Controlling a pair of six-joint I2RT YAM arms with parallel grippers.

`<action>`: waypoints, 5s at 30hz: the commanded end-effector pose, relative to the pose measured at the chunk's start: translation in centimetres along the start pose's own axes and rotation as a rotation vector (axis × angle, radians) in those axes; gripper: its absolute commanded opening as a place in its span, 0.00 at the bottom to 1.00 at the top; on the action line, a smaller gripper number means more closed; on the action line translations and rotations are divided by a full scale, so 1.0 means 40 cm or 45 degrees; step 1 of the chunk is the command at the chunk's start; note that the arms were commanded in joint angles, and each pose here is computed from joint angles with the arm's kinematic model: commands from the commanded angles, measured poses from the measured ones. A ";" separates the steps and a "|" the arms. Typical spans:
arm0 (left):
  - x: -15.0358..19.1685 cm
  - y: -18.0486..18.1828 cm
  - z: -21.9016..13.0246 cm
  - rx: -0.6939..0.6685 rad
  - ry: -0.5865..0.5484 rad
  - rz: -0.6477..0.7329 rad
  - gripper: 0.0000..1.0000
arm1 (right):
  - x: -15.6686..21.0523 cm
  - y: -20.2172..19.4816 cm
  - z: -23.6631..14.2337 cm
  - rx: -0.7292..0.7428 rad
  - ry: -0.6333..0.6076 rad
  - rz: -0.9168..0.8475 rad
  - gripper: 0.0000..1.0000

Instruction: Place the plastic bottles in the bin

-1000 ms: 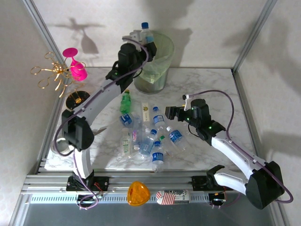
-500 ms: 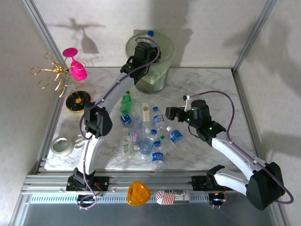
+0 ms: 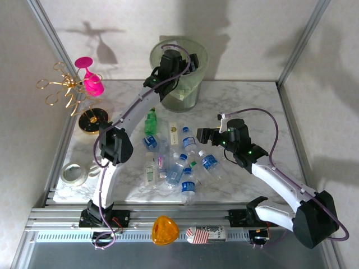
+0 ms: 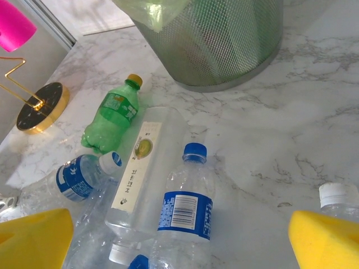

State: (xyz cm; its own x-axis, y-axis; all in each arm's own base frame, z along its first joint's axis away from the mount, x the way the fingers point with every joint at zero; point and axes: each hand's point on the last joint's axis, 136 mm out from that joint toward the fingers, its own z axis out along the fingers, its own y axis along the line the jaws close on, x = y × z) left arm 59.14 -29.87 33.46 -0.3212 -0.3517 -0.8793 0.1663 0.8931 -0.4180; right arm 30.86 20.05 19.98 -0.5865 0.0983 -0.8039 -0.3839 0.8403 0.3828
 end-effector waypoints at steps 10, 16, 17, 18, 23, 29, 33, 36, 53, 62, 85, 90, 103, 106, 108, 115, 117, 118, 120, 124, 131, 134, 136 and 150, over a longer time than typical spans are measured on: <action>-0.114 -0.129 -0.432 0.300 -0.266 -0.091 1.00 | 0.086 -0.101 0.038 0.237 0.097 0.023 0.99; 0.002 -0.066 -0.570 0.361 -0.224 -0.190 1.00 | 0.115 -0.152 0.056 0.371 0.166 -0.017 0.99; 0.025 -0.048 -0.588 0.351 -0.217 -0.215 1.00 | 0.124 -0.159 0.059 0.386 0.186 -0.026 0.99; 0.044 -0.030 -0.602 0.341 -0.212 -0.238 1.00 | 0.131 -0.166 0.062 0.403 0.202 -0.028 0.99; 0.182 0.075 -0.643 0.277 -0.173 -0.439 1.00 | 0.172 -0.215 0.064 0.523 0.281 -0.057 0.99; 0.364 0.144 -0.641 0.154 -0.050 -0.550 1.00 | 0.200 -0.267 0.057 0.630 0.330 -0.083 0.99; 0.426 0.144 -0.632 0.122 0.014 -0.532 1.00 | 0.209 -0.284 0.060 0.633 0.347 -0.068 0.99; 0.448 0.132 -0.621 0.117 0.046 -0.521 1.00 | 0.214 -0.294 0.065 0.629 0.362 -0.055 0.99; 0.454 0.098 -0.604 0.125 0.072 -0.464 1.00 | 0.249 -0.346 0.099 0.651 0.478 0.018 0.87; 0.441 0.113 -0.617 0.097 0.052 -0.446 1.00 | 0.263 -0.355 0.113 0.667 0.521 0.020 0.80; 0.428 0.232 -0.675 -0.040 -0.078 -0.479 1.00 | 0.088 -0.246 0.102 0.427 0.228 0.058 0.50; 0.424 0.269 -0.689 -0.071 -0.110 -0.492 1.00 | -0.071 -0.130 0.069 0.183 -0.024 0.065 0.48; 0.439 0.439 -0.752 -0.186 -0.174 -0.549 1.00 | -0.462 0.117 -0.047 -0.265 -0.496 0.006 0.46; 0.450 0.477 -0.766 -0.204 -0.176 -0.566 1.00 | -0.531 0.156 -0.041 -0.338 -0.547 -0.007 0.45; 0.457 0.497 -0.776 -0.218 -0.177 -0.567 1.00 | -0.577 0.179 -0.025 -0.383 -0.575 -0.011 0.45; 0.479 0.541 -0.796 -0.264 -0.159 -0.537 1.00 | -0.698 0.238 0.098 -0.463 -0.595 -0.029 0.44; 0.484 0.547 -0.797 -0.263 -0.154 -0.540 1.00 | -0.716 0.249 0.146 -0.455 -0.579 -0.047 0.43; 0.487 0.550 -0.798 -0.261 -0.151 -0.542 1.00 | -0.727 0.256 0.175 -0.441 -0.571 -0.059 0.44; 0.491 0.553 -0.798 -0.259 -0.146 -0.545 1.00 | -0.741 0.262 0.230 -0.418 -0.541 -0.074 0.43; 0.501 0.558 -0.798 -0.253 -0.136 -0.555 1.00 | -0.762 0.269 0.326 -0.365 -0.502 -0.112 0.43; 0.509 0.555 -0.796 -0.234 -0.114 -0.560 1.00 | -0.746 0.218 0.449 -0.238 -0.468 -0.135 0.43; 0.514 0.557 -0.797 -0.234 -0.108 -0.565 1.00 | -0.729 0.199 0.477 -0.206 -0.455 -0.146 0.44; 0.513 0.557 -0.798 -0.232 -0.112 -0.570 1.00 | -0.717 0.194 0.492 -0.204 -0.440 -0.155 0.45; 0.510 0.558 -0.799 -0.238 -0.108 -0.570 1.00 | -0.759 0.212 0.439 -0.174 -0.504 -0.212 0.93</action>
State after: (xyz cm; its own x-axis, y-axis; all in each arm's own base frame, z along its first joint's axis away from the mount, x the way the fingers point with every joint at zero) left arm 26.68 -8.38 14.01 -0.2340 -0.7255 -0.6472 -0.1286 0.6830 -0.7191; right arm 59.13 34.28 33.92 -0.3144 0.1509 -0.9372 -0.5404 0.7832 0.3074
